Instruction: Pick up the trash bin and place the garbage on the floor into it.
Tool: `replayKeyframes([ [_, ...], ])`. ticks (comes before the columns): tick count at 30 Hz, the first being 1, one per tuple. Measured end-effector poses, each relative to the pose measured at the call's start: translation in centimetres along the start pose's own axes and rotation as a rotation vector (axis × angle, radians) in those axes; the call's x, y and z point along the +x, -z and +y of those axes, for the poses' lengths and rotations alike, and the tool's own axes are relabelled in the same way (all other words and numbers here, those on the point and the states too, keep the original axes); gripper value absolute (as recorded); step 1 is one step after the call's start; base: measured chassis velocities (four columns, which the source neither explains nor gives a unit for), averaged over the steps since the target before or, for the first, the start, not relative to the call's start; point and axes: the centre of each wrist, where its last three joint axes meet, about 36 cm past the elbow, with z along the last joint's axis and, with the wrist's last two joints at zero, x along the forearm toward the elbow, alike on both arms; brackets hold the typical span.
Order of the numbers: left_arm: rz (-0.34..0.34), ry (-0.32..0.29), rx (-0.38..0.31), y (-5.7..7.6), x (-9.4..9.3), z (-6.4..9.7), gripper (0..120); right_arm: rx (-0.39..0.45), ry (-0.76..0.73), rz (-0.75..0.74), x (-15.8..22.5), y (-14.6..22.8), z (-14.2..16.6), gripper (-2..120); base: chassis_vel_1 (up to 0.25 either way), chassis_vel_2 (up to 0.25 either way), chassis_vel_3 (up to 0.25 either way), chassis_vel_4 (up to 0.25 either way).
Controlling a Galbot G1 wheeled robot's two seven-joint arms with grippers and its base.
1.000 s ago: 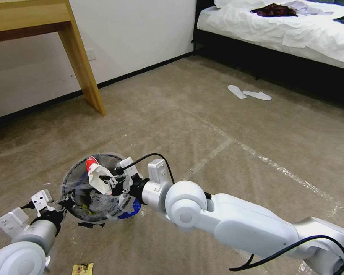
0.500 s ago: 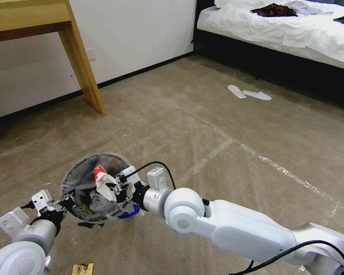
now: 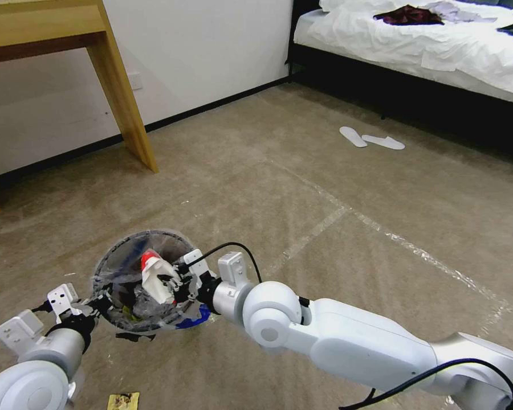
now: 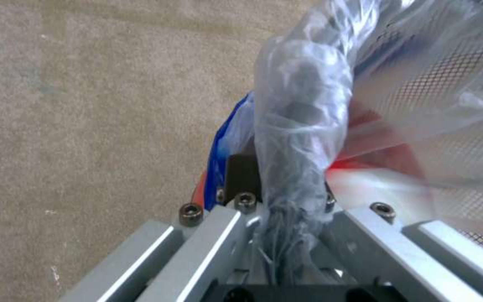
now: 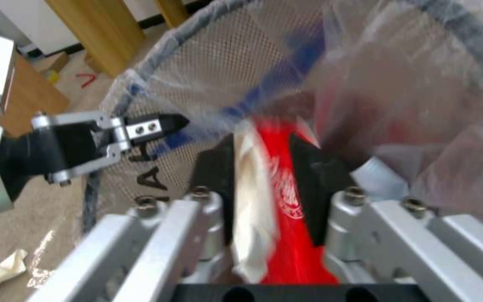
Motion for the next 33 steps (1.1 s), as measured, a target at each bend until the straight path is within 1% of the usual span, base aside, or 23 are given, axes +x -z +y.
replayKeyframes([
  [1,-0.001,0.0,0.0,0.0,0.0,0.0,1,0.001,0.001,-0.002,-0.1,0.1,0.0,35,0.0,0.0,0.0,0.0],
  [2,-0.001,0.0,0.002,0.0,-0.1,0.0,1,0.004,0.005,-0.006,-0.3,0.3,0.1,50,0.0,0.0,0.0,0.0],
  [3,-0.001,0.0,0.002,0.0,-0.1,0.0,1,0.004,0.005,-0.006,-0.3,0.3,0.1,50,0.0,0.0,0.0,0.0],
  [6,0.002,0.002,0.006,-0.1,-0.3,0.1,1,0.004,0.006,-0.01,-0.3,0.3,0.1,66,0.0,0.0,0.0,0.0],
  [7,0.002,0.002,0.006,-0.1,-0.3,0.1,1,0.004,0.006,-0.01,-0.3,0.3,0.1,66,0.0,0.0,0.0,0.0],
  [8,0.002,0.003,0.006,-0.1,-0.3,0.1,1,0.003,0.006,-0.012,-0.3,0.3,0.0,68,0.0,0.0,0.0,0.0],
  [10,0.003,0.003,0.007,-0.2,-0.4,0.2,1,0.002,0.003,-0.02,-0.2,0.4,-0.2,79,0.0,0.0,0.0,0.0],
  [11,0.003,0.003,0.007,-0.2,-0.4,0.2,1,0.002,0.003,-0.02,-0.2,0.4,-0.2,79,0.0,0.0,0.0,0.0],
  [12,0.004,0.004,0.007,-0.2,-0.4,0.2,1,-0.002,0.004,-0.032,-0.1,0.6,-0.4,86,0.0,0.0,0.0,0.0],
  [13,0.004,0.004,0.007,-0.2,-0.4,0.2,1,-0.005,0.007,-0.045,0.0,0.8,-0.4,90,0.0,0.0,0.0,0.0],
  [14,0.004,0.004,0.007,-0.2,-0.4,0.2,1,-0.005,0.007,-0.045,0.0,0.8,-0.4,90,0.0,0.0,0.0,0.0],
  [16,0.003,0.005,0.006,-0.2,-0.4,0.2,1,-0.011,0.011,-0.075,0.3,1.3,-0.5,98,0.0,0.0,0.0,0.0],
  [20,0.001,0.009,0.004,-0.1,-0.4,0.3,1,-0.017,0.017,-0.147,1.1,2.0,-1.0,100,0.0,0.0,0.0,0.0],
  [22,0.0,0.012,0.002,0.0,-0.4,0.4,1,-0.022,0.025,-0.224,2.5,2.9,-1.7,100,0.0,0.0,0.0,0.0],
  [23,0.0,0.012,0.002,0.0,-0.4,0.4,1,-0.022,0.025,-0.224,2.5,2.9,-1.7,100,0.0,0.0,0.0,0.0],
  [24,-0.001,0.014,0.001,0.0,-0.4,0.5,1,-0.024,0.031,-0.283,3.5,3.6,-2.2,100,0.0,0.0,0.0,0.0],
  [25,-0.001,0.014,0.001,0.0,-0.4,0.5,1,-0.024,0.031,-0.283,3.5,3.6,-2.2,100,0.0,0.0,0.0,0.0],
  [27,0.0,0.016,0.0,0.0,-0.4,0.5,1,-0.016,0.047,-0.413,5.0,4.7,-3.4,100,0.0,0.0,0.0,0.0],
  [28,0.0,0.016,0.0,0.0,-0.4,0.5,1,-0.016,0.047,-0.413,5.0,4.7,-3.4,100,0.0,0.0,0.0,0.0],
  [30,-0.003,0.014,0.0,0.0,-0.2,0.4,1,-0.009,0.06,-0.519,6.2,5.4,-4.6,100,0.0,0.0,0.0,0.0],
  [31,-0.003,0.014,0.0,0.0,-0.2,0.4,1,-0.009,0.06,-0.519,6.2,5.4,-4.6,100,0.0,0.0,0.0,0.0],
  [32,-0.005,0.015,0.0,0.0,-0.1,0.4,1,-0.001,0.079,-0.604,7.0,5.6,-5.5,100,0.0,0.0,0.0,0.0],
  [33,-0.005,0.016,0.0,0.0,0.0,0.5,1,0.008,0.083,-0.651,7.6,5.7,-6.1,100,0.0,0.0,0.0,0.0],
])
